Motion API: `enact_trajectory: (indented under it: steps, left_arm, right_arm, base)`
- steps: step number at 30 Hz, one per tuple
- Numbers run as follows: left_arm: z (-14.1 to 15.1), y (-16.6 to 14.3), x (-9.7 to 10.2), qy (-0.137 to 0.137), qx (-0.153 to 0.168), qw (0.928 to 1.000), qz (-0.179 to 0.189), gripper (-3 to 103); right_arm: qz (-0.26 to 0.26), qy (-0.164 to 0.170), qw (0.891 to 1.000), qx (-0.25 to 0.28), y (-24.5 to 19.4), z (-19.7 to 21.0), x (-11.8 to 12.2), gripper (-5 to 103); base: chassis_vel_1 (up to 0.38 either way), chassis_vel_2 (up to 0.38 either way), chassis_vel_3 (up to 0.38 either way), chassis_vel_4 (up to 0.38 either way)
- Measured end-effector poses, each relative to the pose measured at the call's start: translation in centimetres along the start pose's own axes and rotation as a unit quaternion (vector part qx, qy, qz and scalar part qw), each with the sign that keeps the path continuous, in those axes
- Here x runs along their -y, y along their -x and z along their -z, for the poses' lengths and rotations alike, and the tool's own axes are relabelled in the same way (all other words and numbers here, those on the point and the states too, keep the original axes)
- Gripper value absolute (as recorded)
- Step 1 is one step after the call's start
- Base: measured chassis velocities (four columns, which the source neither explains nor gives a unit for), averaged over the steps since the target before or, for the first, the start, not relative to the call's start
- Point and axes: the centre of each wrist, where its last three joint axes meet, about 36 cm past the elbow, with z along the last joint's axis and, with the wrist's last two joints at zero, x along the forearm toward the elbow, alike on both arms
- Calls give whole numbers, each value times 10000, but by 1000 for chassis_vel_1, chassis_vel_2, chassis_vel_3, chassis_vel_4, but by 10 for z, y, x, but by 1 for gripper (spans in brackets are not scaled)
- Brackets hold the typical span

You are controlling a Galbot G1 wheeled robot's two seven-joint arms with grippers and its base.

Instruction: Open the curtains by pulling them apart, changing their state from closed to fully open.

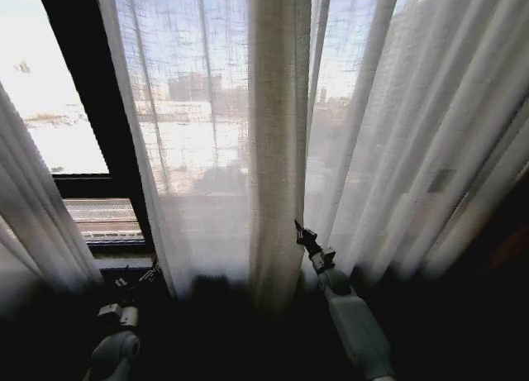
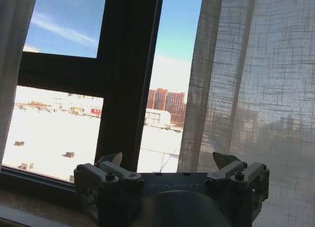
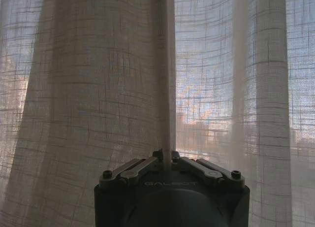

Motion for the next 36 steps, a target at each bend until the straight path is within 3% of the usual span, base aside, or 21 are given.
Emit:
enact_trajectory:
  steps: [36]
  left_arm:
    - [0,0,0,0,0,10000,0,100]
  right_arm:
    - [-118,42,9999,40,-3,-1,2,0]
  base:
    - [-350,-355,351,352]
